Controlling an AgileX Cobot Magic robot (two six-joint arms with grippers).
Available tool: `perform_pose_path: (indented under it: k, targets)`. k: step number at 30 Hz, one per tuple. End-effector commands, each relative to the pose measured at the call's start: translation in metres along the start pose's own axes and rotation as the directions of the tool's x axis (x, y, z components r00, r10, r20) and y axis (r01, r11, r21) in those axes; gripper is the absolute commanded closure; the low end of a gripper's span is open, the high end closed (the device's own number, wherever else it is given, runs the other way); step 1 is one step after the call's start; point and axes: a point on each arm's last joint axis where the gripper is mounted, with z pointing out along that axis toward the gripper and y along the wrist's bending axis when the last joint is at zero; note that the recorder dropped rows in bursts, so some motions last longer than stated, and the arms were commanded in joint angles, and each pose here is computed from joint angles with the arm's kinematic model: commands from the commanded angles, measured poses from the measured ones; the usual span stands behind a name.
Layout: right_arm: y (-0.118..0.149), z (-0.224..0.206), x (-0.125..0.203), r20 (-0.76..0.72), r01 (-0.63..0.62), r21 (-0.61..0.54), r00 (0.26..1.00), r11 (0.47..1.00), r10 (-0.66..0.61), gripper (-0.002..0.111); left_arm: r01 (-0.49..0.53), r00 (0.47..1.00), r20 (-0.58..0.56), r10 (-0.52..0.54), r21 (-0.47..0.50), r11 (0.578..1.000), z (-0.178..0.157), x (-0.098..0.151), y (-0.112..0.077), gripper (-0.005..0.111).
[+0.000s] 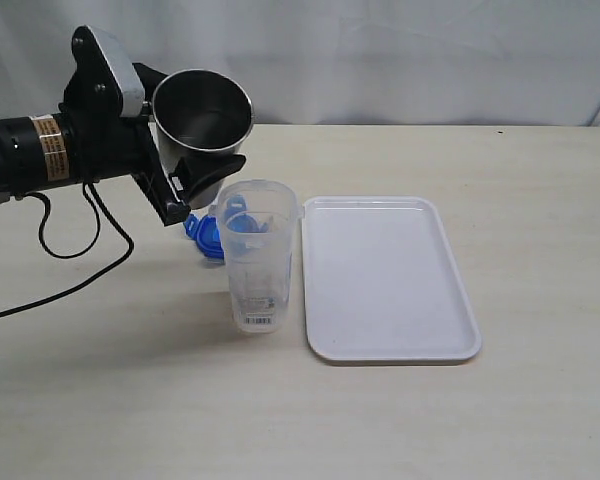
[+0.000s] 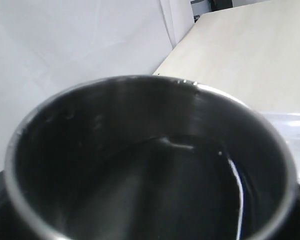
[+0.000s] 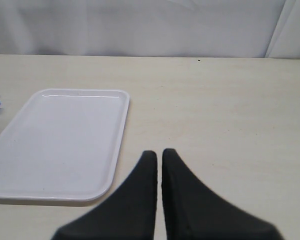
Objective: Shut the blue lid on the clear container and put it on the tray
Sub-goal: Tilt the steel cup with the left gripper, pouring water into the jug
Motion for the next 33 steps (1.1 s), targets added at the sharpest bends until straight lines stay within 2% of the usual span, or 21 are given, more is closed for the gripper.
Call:
perform_pose_path:
  k: [1,6,19,26,33]
  targets:
    - [-0.0001,0.0,0.0003,0.006,-0.001,0.003,1.0,1.0,0.001,0.104,-0.026,0.998,0.052,0.028,-0.051,0.998,-0.0011,-0.0133,0.0079,0.107]
    - [-0.0001,0.0,0.0003,0.006,-0.001,0.003,1.0,1.0,0.001,0.104,-0.076,0.995,0.058,0.079,-0.052,0.996,-0.0012,-0.014,0.0077,0.107]
    - [-0.0001,0.0,0.0003,0.006,-0.001,0.003,1.0,1.0,0.001,0.104,-0.13,0.988,0.082,0.134,-0.052,0.99,-0.0013,-0.0164,0.0071,0.107]
    - [-0.0001,0.0,0.0003,0.006,-0.001,0.003,1.0,1.0,0.001,0.104,-0.093,0.987,0.122,0.104,-0.095,0.991,-0.0016,-0.0212,0.012,0.107]
    - [-0.0001,0.0,0.0003,0.006,-0.001,0.003,1.0,1.0,0.001,0.104,-0.125,0.983,0.118,0.137,-0.099,0.987,-0.0016,-0.0212,0.012,0.107]
